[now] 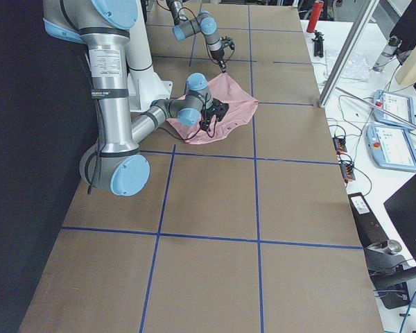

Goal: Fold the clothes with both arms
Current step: 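Pull the collar with the right gripper while the left gripper drags the far corner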

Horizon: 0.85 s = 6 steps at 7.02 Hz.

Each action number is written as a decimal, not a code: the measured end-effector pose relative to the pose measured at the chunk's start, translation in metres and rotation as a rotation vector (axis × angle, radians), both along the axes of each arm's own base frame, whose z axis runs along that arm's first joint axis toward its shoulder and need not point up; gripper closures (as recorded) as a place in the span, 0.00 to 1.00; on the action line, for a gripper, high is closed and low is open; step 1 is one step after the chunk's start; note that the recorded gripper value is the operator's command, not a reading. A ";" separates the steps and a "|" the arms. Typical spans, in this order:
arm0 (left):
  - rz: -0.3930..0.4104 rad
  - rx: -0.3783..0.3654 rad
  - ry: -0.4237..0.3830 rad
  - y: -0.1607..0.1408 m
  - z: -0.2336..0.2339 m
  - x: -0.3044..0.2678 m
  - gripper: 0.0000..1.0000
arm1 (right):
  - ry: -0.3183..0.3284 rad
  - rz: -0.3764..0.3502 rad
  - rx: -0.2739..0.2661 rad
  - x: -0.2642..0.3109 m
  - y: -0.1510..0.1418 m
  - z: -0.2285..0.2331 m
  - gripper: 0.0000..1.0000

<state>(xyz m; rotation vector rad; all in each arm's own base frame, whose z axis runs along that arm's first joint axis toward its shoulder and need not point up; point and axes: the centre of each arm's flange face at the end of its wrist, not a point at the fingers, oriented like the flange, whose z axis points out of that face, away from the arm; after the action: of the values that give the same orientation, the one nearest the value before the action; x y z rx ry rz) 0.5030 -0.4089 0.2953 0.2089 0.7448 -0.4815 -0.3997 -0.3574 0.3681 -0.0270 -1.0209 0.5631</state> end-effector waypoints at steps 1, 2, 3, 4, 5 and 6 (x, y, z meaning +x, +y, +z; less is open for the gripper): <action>-0.035 0.052 0.020 -0.041 0.008 -0.005 1.00 | -0.001 0.002 0.000 0.001 -0.001 -0.001 0.00; -0.073 0.121 0.047 -0.091 0.007 -0.003 1.00 | -0.003 0.005 0.002 0.002 -0.001 -0.002 0.00; -0.100 0.183 0.059 -0.139 0.002 -0.003 1.00 | -0.004 0.007 0.003 0.003 -0.001 -0.003 0.00; -0.128 0.233 0.073 -0.183 0.004 -0.006 1.00 | -0.006 0.009 0.005 0.003 -0.002 -0.004 0.00; -0.152 0.279 0.104 -0.219 0.011 -0.001 0.84 | -0.009 0.011 0.007 0.003 -0.002 -0.006 0.00; -0.165 0.320 0.140 -0.243 0.016 0.007 0.59 | -0.017 0.012 0.010 0.002 -0.003 -0.010 0.00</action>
<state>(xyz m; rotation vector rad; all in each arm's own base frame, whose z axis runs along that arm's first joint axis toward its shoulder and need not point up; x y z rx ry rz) 0.5103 -0.6519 0.3110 0.5432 0.9456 -0.5353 -0.3979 -0.3607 0.3581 -0.0164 -1.0409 0.5690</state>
